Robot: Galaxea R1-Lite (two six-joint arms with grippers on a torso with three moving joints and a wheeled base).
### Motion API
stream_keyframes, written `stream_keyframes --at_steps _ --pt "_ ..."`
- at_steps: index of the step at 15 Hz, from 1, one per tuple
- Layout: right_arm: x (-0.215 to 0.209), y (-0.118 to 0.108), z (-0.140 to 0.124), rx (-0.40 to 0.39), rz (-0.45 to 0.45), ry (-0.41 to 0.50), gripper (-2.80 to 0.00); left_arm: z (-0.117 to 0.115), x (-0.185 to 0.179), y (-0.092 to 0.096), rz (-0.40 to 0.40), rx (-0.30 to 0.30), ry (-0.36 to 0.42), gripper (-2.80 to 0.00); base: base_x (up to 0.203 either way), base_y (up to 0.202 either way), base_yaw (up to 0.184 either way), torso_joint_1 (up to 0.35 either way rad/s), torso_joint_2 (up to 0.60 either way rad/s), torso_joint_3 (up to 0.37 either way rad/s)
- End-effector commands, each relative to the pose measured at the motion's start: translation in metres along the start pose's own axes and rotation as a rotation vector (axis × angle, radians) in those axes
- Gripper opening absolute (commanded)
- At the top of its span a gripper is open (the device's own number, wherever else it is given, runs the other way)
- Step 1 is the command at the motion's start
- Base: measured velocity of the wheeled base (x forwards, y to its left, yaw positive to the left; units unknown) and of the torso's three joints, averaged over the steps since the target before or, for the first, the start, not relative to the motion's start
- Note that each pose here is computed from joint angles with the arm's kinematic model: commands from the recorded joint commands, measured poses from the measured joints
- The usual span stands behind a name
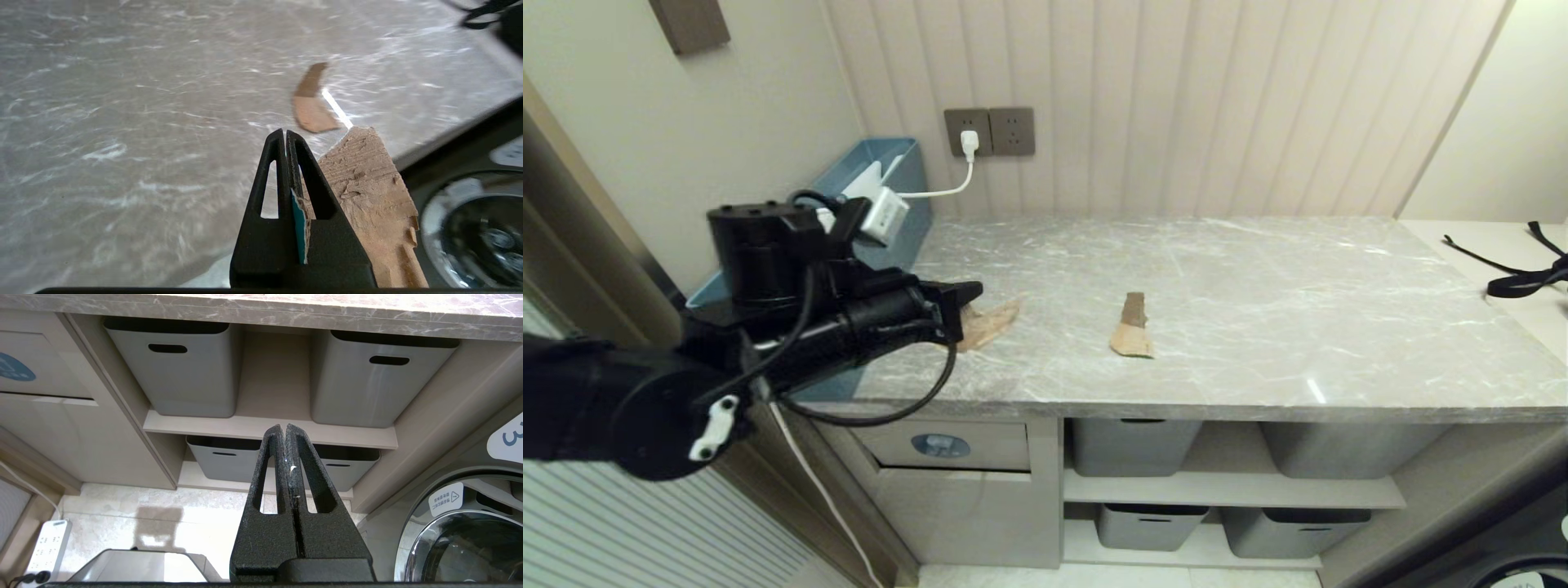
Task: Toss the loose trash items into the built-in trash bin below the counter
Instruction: Put the garbage in the trash can
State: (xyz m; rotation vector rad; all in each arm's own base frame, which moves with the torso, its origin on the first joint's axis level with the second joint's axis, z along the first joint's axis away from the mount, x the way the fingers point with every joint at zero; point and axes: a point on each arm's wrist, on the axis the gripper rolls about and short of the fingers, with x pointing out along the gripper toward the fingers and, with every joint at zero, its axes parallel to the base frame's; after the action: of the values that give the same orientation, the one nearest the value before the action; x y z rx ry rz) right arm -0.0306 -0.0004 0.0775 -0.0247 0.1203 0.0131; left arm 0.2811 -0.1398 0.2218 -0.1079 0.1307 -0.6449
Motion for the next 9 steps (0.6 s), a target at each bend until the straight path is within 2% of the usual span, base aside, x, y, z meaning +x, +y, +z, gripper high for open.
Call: stream_keyframes --at_steps 1,2,5,7,9 --pt "0.000 0.000 0.000 -0.001 0.001 0.002 -2.80 0.028 -0.074 -0.007 -0.002 0.016 -0.123 -2.80 0.000 0.000 0.000 0.000 0.00 0.000" --pt "0.000 0.000 0.000 -0.001 0.001 0.002 -2.80 0.027 -0.095 -0.005 0.026 0.015 -0.135 -2.80 0.000 0.000 0.000 0.000 0.00 0.000" --pt "0.000 0.000 0.000 -0.001 0.001 0.002 -2.80 0.019 -0.176 -0.012 0.175 0.044 -0.230 -2.80 0.000 0.000 0.000 0.000 0.00 0.000" --pt "0.000 0.000 0.000 -0.001 0.001 0.002 -2.80 -0.004 -0.214 -0.018 0.269 0.054 -0.255 -2.80 0.000 0.000 0.000 0.000 0.00 0.000" --pt "0.000 0.000 0.000 0.000 0.001 0.002 -2.80 -0.029 -0.232 -0.019 0.362 0.048 -0.239 -2.80 0.000 0.000 0.000 0.000 0.00 0.000"
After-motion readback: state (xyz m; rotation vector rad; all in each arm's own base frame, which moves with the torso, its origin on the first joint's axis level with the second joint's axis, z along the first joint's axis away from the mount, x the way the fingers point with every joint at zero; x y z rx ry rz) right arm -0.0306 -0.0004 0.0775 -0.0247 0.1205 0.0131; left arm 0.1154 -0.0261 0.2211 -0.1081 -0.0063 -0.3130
